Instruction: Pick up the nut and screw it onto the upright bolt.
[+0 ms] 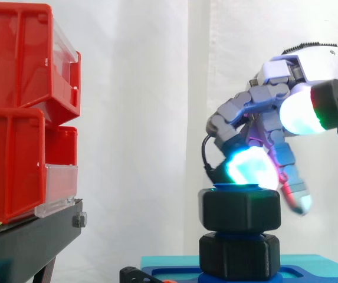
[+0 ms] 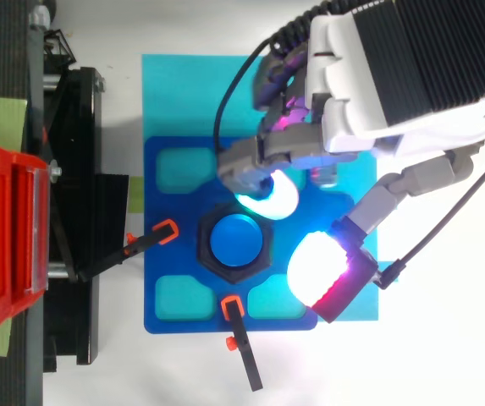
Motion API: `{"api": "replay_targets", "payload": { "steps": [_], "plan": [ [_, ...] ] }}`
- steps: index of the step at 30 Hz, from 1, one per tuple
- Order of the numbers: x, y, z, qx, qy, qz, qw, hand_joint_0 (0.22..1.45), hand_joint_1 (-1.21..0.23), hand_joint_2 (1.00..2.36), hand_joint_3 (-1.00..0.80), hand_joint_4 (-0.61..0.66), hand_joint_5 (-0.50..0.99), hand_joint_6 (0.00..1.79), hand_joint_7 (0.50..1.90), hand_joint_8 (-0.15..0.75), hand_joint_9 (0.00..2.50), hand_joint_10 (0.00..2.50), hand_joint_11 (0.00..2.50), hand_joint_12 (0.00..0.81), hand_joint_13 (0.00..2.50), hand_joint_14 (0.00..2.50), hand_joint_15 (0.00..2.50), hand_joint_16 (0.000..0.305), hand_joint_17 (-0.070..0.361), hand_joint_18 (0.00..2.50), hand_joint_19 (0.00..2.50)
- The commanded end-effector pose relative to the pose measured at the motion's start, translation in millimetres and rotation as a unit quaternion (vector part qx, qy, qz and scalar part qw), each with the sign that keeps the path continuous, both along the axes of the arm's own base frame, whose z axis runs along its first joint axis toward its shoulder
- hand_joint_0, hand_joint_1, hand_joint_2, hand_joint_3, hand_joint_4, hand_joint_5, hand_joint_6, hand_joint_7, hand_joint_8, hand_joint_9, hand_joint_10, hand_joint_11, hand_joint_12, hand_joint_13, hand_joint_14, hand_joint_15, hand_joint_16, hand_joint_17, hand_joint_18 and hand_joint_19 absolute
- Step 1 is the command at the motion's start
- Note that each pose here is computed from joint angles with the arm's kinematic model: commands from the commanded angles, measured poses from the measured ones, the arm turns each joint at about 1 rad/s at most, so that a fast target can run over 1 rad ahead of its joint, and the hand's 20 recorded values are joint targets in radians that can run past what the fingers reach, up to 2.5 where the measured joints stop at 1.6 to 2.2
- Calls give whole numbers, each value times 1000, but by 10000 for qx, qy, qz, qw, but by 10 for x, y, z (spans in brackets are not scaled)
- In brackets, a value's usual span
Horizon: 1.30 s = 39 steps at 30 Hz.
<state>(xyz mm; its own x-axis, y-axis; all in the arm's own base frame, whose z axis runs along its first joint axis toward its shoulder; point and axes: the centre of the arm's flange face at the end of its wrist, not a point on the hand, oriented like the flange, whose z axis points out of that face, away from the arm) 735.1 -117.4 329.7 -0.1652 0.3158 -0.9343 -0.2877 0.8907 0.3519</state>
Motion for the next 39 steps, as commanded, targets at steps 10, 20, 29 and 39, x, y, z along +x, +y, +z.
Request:
{"api": "replay_targets", "payload": {
  "steps": [10,20,29,39],
  "plan": [
    [18,-91,349,-69,-50,3,10000,504,-301,1000,-500,51,85,501,1414,240,1780,10,218,260,1254,8,208,33,73,1007,516],
    [73,-151,611,-80,-295,-37,9995,494,-304,1000,-500,234,-50,504,927,230,1422,7,183,307,993,7,191,39,88,780,489],
    [136,-34,495,-64,-487,7,9988,469,-308,1000,-500,158,-118,502,656,225,942,0,0,326,616,0,29,41,93,394,300],
    [170,212,104,204,-504,-25,9985,455,-301,1000,-500,114,-148,501,585,209,647,0,0,339,434,0,0,42,95,156,121]
  ]
}}
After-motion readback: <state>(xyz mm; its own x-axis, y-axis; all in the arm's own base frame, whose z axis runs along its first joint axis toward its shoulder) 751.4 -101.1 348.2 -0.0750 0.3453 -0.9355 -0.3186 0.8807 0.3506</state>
